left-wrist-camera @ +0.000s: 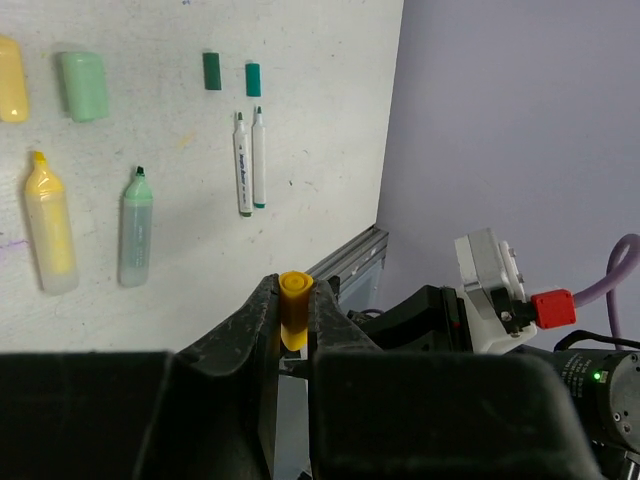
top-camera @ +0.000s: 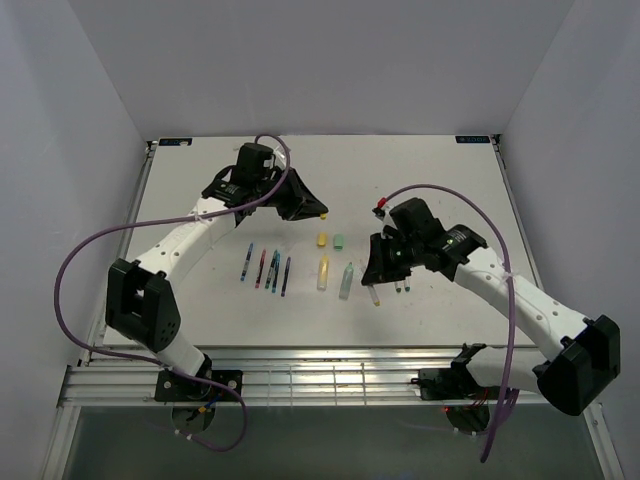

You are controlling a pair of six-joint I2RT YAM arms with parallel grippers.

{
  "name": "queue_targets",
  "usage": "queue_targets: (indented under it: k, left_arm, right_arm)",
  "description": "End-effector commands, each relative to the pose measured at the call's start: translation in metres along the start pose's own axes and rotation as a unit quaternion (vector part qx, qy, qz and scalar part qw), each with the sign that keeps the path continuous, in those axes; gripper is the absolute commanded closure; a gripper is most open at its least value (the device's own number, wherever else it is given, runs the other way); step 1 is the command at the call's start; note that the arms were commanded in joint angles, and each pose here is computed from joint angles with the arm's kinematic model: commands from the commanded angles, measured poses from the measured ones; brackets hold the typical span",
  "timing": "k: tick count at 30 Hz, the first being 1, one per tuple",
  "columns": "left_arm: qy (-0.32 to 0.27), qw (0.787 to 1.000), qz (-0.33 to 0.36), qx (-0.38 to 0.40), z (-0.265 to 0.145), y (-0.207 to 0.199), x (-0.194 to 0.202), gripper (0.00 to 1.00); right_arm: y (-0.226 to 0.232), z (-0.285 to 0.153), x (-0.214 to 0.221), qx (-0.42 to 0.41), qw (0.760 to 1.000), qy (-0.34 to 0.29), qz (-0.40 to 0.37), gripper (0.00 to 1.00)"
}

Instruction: Open the pen caps

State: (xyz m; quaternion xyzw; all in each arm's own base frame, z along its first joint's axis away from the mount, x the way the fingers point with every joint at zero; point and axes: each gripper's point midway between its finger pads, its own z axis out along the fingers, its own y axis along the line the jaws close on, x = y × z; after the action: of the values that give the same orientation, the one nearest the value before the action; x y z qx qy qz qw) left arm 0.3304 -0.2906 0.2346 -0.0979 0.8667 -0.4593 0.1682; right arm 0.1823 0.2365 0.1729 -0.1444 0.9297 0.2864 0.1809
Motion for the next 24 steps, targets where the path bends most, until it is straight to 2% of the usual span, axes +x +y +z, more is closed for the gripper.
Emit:
queue_targets:
  k: [1,11,19,24]
  left_arm:
    - [0.005,0.999,0.040,0.005,0.006,-0.016,0.007,1.00]
    - [0.032,0.998,0.052,0.010,0.007,-0.016,0.031,1.00]
    - [0.053,0.997,0.051,0.013,0.000,-0.007,0.047,1.00]
    - [0.058,0.997,0.053,0.013,-0.002,-0.004,0.052,1.00]
  right_arm:
    - [-0.006,0.002,-0.004,-0.016,0.999,-0.031,0.014,0.92]
    - [-0.100,0.038,0.008,0.142,0.987,-0.003,0.070,0.92]
    - [-0.132,0.071,0.010,0.187,0.980,0.044,0.052,0.92]
    - [-0.144,0.082,-0.002,0.204,0.977,0.042,0.044,0.92]
